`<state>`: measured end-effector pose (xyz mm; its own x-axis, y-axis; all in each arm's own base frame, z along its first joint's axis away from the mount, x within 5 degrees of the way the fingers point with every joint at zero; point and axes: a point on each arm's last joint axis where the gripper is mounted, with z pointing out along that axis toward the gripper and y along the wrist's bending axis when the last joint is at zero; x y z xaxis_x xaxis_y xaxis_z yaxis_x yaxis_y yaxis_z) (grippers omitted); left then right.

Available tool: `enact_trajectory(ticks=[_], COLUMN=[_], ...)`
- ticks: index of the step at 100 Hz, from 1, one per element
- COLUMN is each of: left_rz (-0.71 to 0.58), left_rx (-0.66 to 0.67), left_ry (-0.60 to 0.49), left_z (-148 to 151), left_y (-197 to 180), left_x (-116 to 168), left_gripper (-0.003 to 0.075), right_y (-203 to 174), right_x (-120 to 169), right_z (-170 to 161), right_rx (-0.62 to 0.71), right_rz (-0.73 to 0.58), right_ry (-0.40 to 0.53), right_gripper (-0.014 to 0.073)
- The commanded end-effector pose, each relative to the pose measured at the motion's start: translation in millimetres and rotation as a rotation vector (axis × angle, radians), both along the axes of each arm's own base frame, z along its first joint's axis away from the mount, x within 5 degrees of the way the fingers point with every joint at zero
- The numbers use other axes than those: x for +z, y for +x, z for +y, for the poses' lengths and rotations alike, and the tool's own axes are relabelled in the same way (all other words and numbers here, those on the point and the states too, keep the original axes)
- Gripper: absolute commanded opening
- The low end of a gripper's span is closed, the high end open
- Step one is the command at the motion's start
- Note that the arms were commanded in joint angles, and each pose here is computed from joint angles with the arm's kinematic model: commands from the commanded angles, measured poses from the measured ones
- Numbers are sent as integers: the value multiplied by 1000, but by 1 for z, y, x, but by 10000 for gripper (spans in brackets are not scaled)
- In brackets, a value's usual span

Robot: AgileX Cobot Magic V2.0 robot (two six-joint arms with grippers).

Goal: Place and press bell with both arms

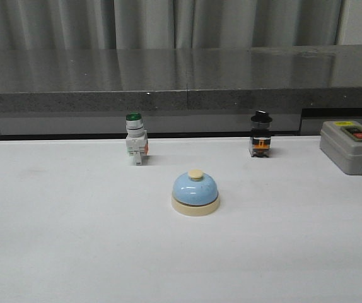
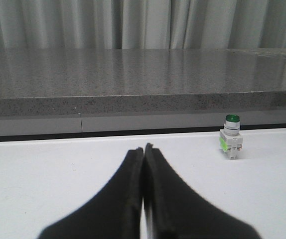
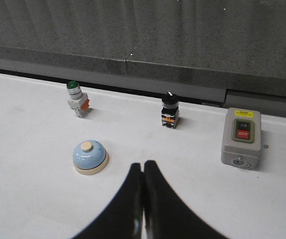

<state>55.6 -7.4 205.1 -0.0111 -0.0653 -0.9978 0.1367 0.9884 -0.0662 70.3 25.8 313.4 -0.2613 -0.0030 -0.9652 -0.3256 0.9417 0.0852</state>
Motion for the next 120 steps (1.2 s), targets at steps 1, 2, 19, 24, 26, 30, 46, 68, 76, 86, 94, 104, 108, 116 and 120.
enact_trajectory(ticks=[1,2,19,24,26,30,46,68,76,86,94,104,108,116,120], left_rz=[-63,-63,-63,-63,-63,-63,-63,-63,-63,-63,-63,-63,-63,-63,-63], left_rx=[-6,-6,-6,-6,-6,-6,-6,-6,-6,-6,-6,-6,-6,-6,-6], left_ry=[-19,-19,-19,-19,-19,-19,-19,-19,-19,-19,-19,-19,-19,-19,-19], left_z=[0,0,0,0,0,0,0,0,0,0,0,0,0,0,0], left_y=[-1,-1,-1,-1,-1,-1,-1,-1,-1,-1,-1,-1,-1,-1,-1], left_x=[-6,-6,-6,-6,-6,-6,-6,-6,-6,-6,-6,-6,-6,-6,-6], left_gripper=[-20,-20,-20,-20,-20,-20,-20,-20,-20,-20,-20,-20,-20,-20,-20], right_y=[1,1,1,1,1,1,3,2,1,-2,-6,-13,-15,-19,-21], right_x=[15,15,15,15,15,15,10,-6,-13,-24,-31,-41,-45,-54,-58], right_z=[0,0,0,0,0,0,0,-5,-9,-14,-17,-19,-20,-20,-21], right_rx=[-3,-3,-3,-3,-3,-3,-7,-64,-118,-173,-206,-233,-239,-243,-243], right_rz=[-93,-93,-93,-93,-93,-94,-116,-217,-262,-307,-348,-411,-423,-448,-456], right_ry=[23,23,23,23,23,22,-3,9,17,31,48,60,61,66,67], right_gripper=[-60,-60,-60,-60,-60,-60,-60,-60,-60,-60,-60,-60,-60,-60,-60])
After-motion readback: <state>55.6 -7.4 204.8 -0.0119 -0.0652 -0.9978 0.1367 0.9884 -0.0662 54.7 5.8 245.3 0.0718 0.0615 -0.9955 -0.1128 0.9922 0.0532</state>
